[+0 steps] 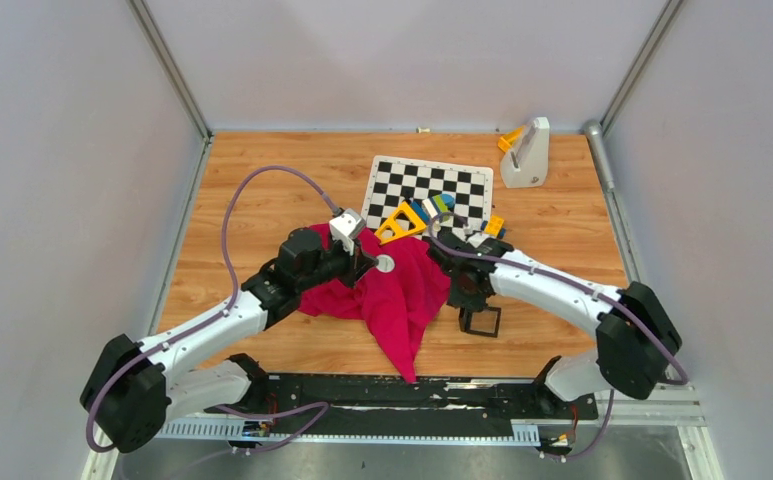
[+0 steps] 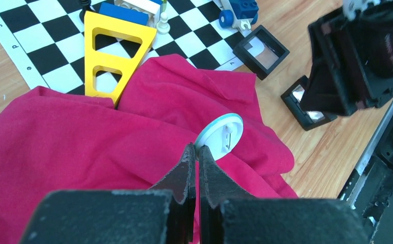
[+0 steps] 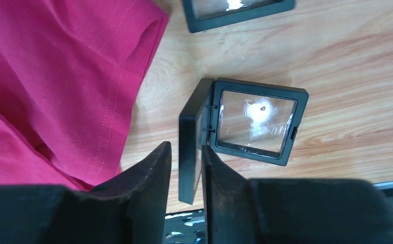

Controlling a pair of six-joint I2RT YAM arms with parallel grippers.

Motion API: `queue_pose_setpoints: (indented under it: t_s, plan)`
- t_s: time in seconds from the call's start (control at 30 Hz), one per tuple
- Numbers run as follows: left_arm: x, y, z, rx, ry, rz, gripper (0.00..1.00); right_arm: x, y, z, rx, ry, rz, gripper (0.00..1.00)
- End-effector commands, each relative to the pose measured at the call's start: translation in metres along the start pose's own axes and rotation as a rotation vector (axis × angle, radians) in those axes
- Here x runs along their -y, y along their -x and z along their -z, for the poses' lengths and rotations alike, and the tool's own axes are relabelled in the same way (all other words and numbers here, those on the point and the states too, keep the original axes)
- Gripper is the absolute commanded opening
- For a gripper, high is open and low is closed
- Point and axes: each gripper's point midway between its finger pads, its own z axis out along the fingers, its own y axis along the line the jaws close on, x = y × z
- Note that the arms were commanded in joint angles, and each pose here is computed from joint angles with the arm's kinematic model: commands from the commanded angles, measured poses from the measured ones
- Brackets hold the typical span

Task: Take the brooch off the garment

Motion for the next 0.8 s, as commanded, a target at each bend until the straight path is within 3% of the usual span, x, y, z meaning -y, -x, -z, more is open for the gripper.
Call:
queue_pose_setpoints:
  t_s: [0.0,0.1,0.33,0.57,0.77]
  plan:
    - [-0.001,0.003,-0.002,0.012,0.003,-0.026,0.0,-0.014,-0.004,-0.002,0.033,-0.057,0.114,0.38]
    - [-0.001,0.002,-0.002,0.008,0.002,-0.027,0.0,-0.029,-0.011,-0.007,0.02,-0.065,0.161,0.53]
    - [-0.001,0.002,-0.002,0.006,0.003,-0.027,0.0,-0.052,-0.017,-0.001,0.054,-0.044,0.256,0.57]
    - [-0.002,-0.001,-0.004,-0.004,0.005,-0.021,0.0,-0.071,-0.023,0.02,0.089,0.057,0.35,0.72]
    - [0.002,-0.003,-0.006,-0.014,-0.021,-0.017,0.0,-0.075,-0.018,0.039,0.116,0.135,0.344,0.72]
